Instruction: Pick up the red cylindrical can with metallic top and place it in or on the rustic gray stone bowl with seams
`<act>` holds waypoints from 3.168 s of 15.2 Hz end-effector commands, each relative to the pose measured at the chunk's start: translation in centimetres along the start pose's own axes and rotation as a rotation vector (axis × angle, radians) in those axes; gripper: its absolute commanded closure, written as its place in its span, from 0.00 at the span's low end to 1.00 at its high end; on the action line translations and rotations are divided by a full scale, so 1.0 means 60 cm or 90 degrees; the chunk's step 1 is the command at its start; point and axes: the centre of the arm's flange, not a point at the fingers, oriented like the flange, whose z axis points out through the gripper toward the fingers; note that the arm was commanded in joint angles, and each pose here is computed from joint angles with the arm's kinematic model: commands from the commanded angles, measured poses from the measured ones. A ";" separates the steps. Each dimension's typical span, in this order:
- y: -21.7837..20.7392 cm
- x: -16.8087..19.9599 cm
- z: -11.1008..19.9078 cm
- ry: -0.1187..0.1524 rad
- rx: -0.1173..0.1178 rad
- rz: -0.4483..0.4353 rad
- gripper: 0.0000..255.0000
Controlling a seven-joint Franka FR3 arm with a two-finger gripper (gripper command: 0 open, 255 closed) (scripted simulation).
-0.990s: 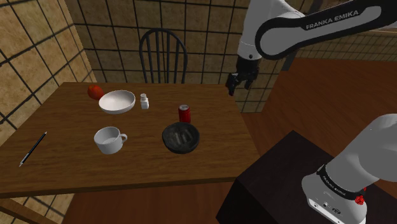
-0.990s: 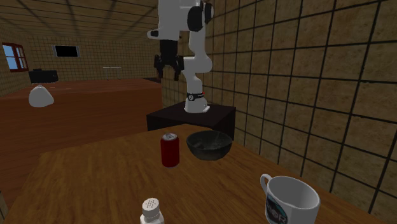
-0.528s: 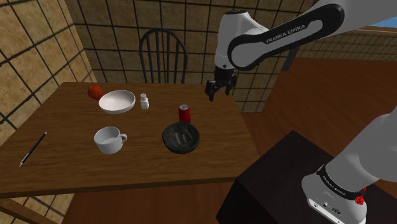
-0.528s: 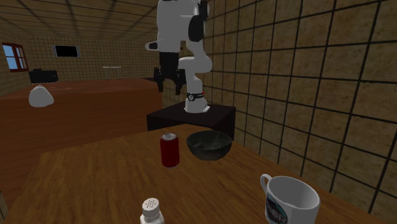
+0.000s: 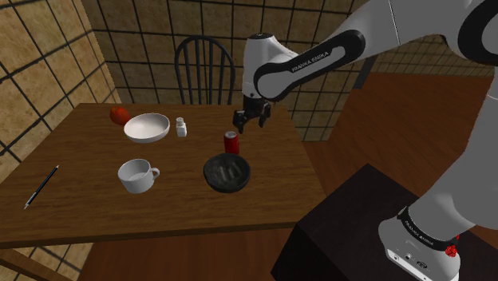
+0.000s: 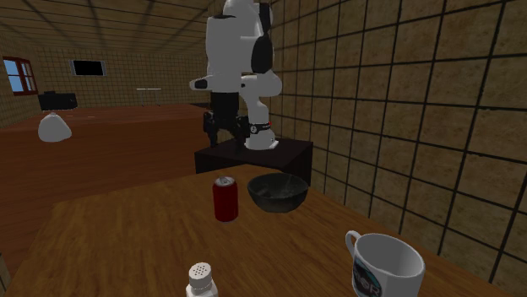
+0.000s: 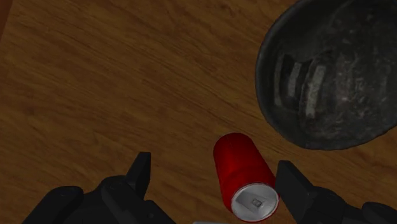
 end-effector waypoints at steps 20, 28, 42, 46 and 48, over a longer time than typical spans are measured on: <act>-0.077 0.085 0.147 -0.003 0.009 0.009 0.00; -0.076 0.086 0.146 -0.004 0.009 0.009 1.00; -0.074 0.086 0.050 -0.003 0.009 0.009 1.00; -0.074 0.086 0.015 -0.003 0.009 0.009 1.00; -0.073 0.087 -0.003 -0.003 0.009 0.009 1.00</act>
